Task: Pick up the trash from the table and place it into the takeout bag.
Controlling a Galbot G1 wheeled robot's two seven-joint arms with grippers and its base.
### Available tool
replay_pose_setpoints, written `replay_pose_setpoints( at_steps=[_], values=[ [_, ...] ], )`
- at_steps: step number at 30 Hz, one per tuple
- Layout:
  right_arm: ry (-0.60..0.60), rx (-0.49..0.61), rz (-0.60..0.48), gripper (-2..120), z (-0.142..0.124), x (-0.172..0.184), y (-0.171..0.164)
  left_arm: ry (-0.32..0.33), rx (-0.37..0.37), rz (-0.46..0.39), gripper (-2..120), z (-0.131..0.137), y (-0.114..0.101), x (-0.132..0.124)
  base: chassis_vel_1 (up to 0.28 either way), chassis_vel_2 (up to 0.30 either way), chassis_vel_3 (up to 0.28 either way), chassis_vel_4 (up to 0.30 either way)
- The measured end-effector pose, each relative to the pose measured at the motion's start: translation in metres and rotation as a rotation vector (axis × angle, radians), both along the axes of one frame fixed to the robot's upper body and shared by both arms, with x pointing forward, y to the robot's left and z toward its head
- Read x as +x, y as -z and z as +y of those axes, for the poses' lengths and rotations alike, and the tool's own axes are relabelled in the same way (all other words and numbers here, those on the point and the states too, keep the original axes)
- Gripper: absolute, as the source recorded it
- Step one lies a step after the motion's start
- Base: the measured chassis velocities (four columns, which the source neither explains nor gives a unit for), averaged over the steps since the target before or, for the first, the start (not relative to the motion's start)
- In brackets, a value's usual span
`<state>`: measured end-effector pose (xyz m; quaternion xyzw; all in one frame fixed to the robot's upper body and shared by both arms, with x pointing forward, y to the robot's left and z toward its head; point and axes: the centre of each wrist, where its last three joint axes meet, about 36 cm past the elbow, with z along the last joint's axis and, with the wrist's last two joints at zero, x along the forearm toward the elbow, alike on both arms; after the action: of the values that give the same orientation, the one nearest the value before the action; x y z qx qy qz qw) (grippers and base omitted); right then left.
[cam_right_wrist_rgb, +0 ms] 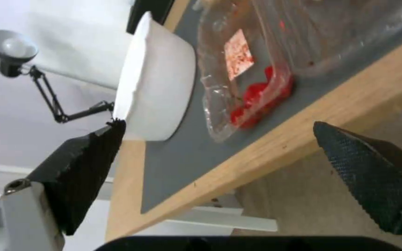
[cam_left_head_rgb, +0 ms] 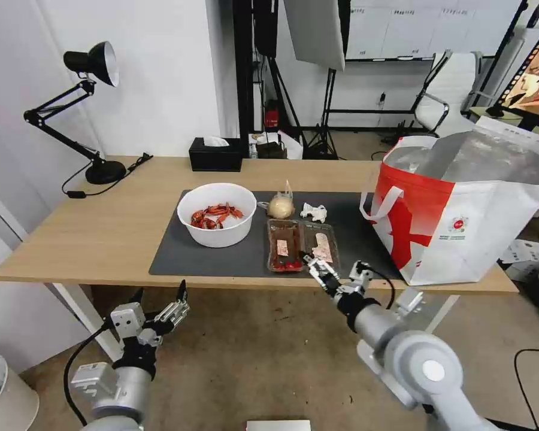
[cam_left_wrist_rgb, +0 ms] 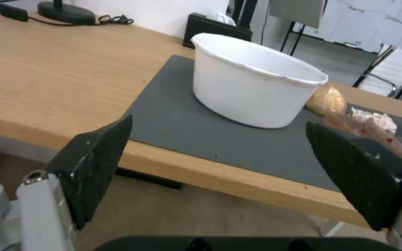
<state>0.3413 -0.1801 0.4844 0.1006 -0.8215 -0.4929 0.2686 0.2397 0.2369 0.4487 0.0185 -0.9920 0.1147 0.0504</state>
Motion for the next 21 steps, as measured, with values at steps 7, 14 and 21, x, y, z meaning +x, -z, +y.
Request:
replay_pose_setpoints(
  at_steps=[7, 14, 21],
  values=[
    [0.042, 0.031, 0.005, 100, 0.005, 0.007, 0.007, -0.002, 0.002, 0.003, 100, 0.001, 0.0, -0.001, 0.0, 0.0, 0.0, 0.0],
    [0.086, 0.059, 0.031, 100, 0.005, 0.019, 0.011, 0.001, 0.003, 0.007, 100, 0.001, 0.001, -0.002, 0.0, 0.0, 0.0, 0.0],
    [0.097, 0.081, 0.051, 100, 0.003, 0.022, 0.011, 0.004, 0.001, 0.007, 100, 0.001, 0.001, -0.002, 0.0, 0.0, 0.0, 0.0]
  ],
)
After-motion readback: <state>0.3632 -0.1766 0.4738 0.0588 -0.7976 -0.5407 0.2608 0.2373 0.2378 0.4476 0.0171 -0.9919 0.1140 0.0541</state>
